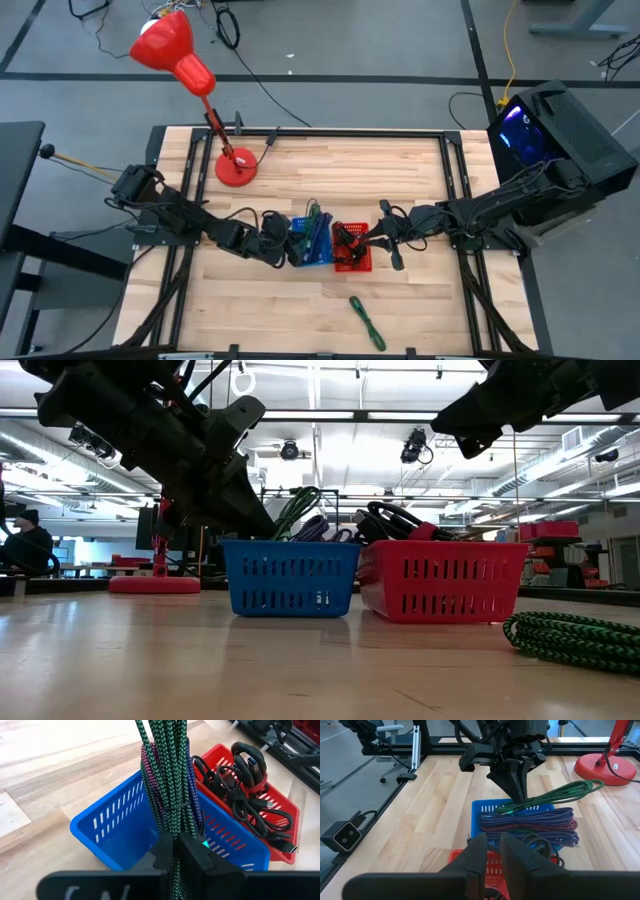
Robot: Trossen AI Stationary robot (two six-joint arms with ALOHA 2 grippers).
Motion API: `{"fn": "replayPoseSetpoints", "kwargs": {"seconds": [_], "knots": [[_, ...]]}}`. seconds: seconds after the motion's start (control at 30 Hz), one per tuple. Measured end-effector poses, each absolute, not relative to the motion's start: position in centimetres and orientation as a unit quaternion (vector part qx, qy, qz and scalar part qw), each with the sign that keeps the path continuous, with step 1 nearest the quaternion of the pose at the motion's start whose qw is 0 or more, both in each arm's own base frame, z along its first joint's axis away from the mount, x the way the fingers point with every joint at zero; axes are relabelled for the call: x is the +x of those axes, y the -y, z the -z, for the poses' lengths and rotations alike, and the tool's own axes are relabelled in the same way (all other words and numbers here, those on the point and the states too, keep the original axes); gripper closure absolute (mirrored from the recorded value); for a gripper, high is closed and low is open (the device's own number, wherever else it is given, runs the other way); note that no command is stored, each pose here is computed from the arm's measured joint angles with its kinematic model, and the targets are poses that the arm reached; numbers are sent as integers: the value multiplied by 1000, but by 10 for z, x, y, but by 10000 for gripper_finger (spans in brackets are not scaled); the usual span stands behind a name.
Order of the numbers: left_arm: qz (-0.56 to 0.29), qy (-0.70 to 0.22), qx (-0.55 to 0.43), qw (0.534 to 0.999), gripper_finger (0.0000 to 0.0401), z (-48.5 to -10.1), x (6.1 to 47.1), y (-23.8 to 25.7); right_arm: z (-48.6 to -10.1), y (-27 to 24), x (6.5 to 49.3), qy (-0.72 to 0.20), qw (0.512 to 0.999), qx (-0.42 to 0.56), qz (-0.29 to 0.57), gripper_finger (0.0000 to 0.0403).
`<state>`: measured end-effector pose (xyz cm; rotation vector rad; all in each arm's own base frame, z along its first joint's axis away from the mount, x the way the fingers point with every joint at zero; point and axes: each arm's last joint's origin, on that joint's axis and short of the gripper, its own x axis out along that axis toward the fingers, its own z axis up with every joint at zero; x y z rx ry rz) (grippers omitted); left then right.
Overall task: Pick & Place USB Port
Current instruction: Put the green charger cable into the blue bin
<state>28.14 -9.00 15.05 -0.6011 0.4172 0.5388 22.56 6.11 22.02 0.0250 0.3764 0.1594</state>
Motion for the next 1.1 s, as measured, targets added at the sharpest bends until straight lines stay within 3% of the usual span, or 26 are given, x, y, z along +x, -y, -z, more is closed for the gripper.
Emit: {"fn": "replayPoseSetpoints", "kwargs": {"seconds": [0.3, 0.73, 0.97, 1.1], "knots": [[-263, -203, -290, 898, 368, -150, 283, 86, -220, -61, 226, -187, 979, 12, -79, 344], [-267, -202, -279, 900, 234, -151, 283, 84, -220, -61, 226, -187, 979, 11, -80, 344], [-259, -160, -249, 920, 214, -159, 288, 86, -220, -61, 226, -187, 979, 10, -79, 344], [-202, -109, -228, 946, 215, -175, 297, 90, -220, -61, 225, -190, 978, 10, -79, 344]]}}
